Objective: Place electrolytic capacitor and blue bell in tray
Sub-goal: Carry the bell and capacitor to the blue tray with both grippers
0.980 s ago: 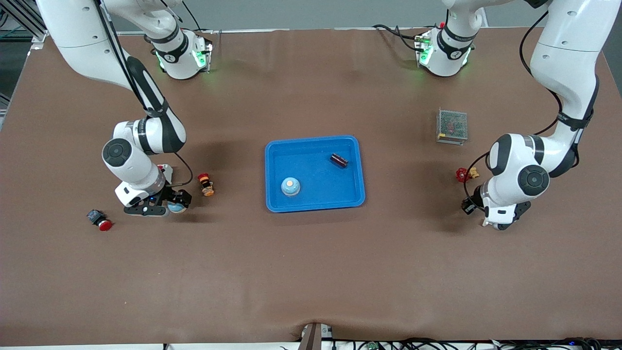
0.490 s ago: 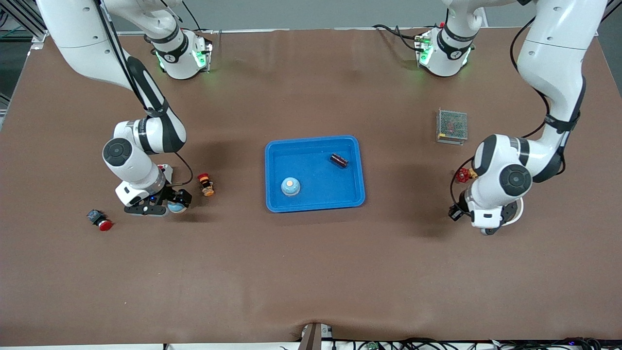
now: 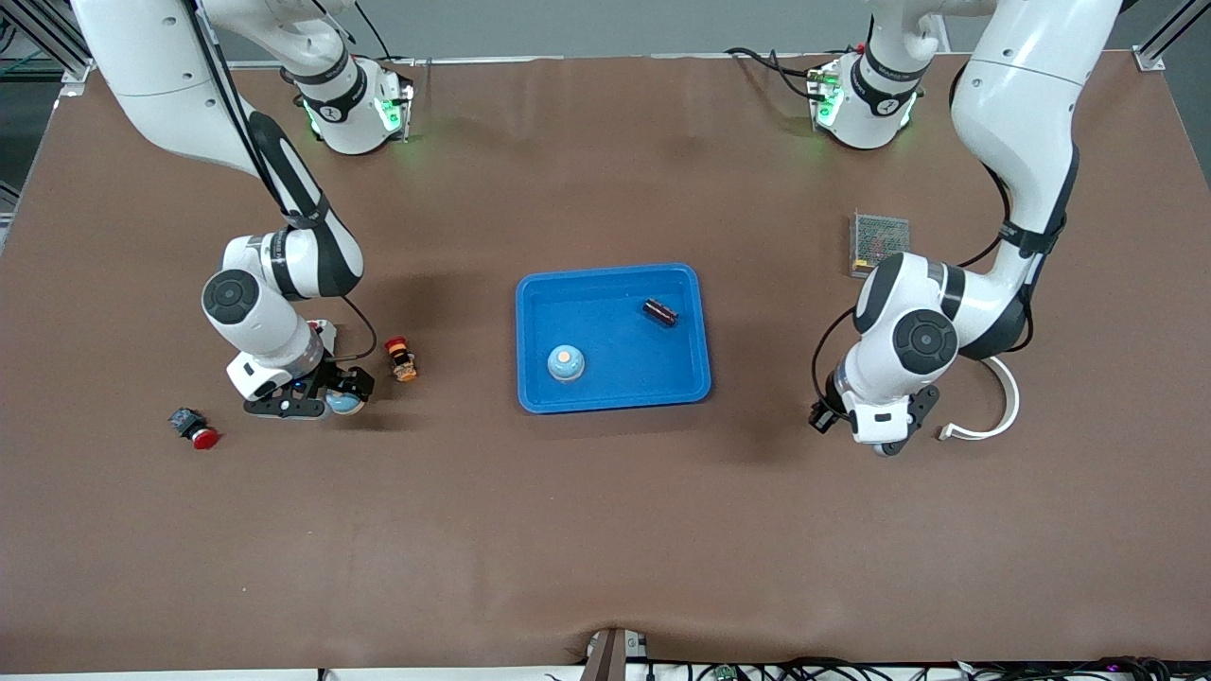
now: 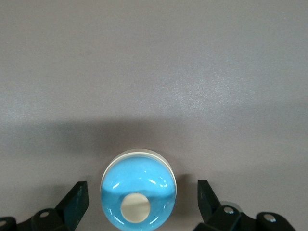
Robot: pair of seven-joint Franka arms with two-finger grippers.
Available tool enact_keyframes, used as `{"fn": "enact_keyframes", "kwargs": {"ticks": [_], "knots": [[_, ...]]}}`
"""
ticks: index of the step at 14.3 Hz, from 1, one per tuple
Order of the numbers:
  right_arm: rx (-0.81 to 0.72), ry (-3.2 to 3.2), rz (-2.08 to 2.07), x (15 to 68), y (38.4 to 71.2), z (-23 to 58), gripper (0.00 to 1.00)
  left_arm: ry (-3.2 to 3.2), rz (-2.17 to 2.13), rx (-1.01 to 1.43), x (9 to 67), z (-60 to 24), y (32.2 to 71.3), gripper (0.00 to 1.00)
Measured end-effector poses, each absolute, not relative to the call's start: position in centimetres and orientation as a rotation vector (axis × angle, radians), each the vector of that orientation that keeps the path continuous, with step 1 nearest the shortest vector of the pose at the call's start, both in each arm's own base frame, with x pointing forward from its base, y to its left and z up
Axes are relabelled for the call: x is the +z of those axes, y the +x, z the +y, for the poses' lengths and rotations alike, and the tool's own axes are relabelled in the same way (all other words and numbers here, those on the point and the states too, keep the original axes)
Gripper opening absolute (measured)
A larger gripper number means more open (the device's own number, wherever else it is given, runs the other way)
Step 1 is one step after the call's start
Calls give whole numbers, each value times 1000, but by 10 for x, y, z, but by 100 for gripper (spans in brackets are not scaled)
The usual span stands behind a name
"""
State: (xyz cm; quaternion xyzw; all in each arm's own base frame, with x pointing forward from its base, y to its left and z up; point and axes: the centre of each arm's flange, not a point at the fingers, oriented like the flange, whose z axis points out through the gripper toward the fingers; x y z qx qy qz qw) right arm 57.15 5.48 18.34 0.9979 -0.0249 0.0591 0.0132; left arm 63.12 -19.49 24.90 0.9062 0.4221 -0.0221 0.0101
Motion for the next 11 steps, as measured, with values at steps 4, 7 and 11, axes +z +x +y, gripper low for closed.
{"fn": "enact_keyframes", "kwargs": {"ticks": [4, 7, 11], "knots": [[179, 3109, -88, 183, 571, 54, 83, 2770, 1330, -120, 265, -239, 625, 33], [186, 3109, -186, 185, 572, 55, 64, 2763, 1351, -125, 266, -272, 613, 33], [70, 3086, -364, 189, 575, 57, 64, 2746, 1393, -129, 267, -297, 602, 33]]}}
